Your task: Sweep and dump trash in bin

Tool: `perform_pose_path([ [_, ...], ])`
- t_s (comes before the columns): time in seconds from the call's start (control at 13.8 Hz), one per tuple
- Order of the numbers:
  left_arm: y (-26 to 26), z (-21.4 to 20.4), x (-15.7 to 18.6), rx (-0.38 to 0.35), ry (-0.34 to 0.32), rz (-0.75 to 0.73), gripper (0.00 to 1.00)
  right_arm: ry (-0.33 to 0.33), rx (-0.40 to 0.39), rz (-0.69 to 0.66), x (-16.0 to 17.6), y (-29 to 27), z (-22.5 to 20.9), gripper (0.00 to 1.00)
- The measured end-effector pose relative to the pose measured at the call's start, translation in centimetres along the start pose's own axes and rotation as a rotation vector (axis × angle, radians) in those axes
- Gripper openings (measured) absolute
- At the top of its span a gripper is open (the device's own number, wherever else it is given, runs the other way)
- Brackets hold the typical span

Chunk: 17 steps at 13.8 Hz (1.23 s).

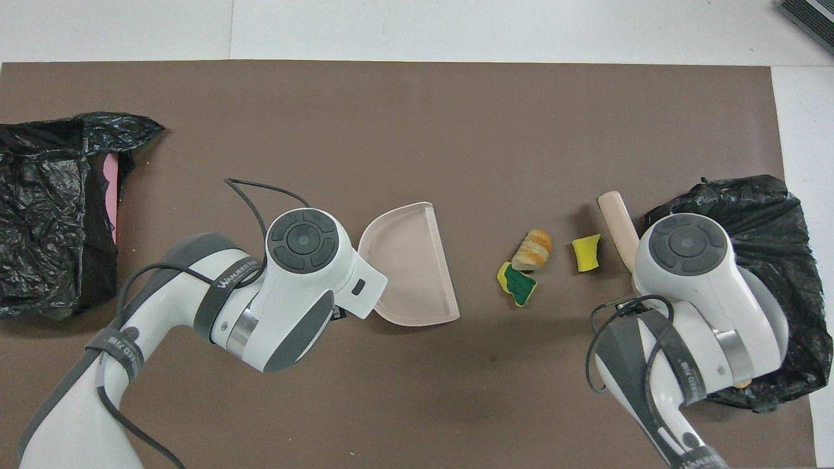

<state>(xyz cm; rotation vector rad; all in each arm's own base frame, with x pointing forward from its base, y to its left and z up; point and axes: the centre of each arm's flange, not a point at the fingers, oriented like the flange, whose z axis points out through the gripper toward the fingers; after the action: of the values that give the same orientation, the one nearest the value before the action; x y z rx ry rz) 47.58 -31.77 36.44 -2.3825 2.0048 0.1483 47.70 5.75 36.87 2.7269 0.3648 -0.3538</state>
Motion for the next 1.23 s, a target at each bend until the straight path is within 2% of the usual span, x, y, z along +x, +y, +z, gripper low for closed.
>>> perform_pose_path([
  [0.22,0.4,0.2,-0.3,0.002,-0.011,-0.01,0.32,-0.008,0.077,-0.039,0.6,-3.8,1.1,0.27],
  [0.43,0.5,0.4,-0.3,0.001,-0.014,-0.011,0.32,-0.017,0.219,-0.047,0.7,-8.3,0.5,0.27],
  [0.58,0.7,0.5,-0.5,-0.001,-0.018,-0.012,0.32,-0.02,0.33,-0.045,0.4,-11.5,-0.6,0.27],
  [0.79,1.1,0.6,-0.8,-0.003,-0.024,-0.01,0.32,-0.001,0.418,-0.056,0.1,-15.1,-2.0,0.27],
  [1.08,1.3,0.6,-1.0,-0.003,-0.026,-0.011,0.32,-0.028,0.662,-0.039,-0.9,-21.0,-5.1,0.27],
  [1.23,1.3,0.6,-1.0,-0.003,-0.025,-0.011,0.32,-0.029,0.717,-0.051,-0.6,-21.7,-7.5,0.27],
])
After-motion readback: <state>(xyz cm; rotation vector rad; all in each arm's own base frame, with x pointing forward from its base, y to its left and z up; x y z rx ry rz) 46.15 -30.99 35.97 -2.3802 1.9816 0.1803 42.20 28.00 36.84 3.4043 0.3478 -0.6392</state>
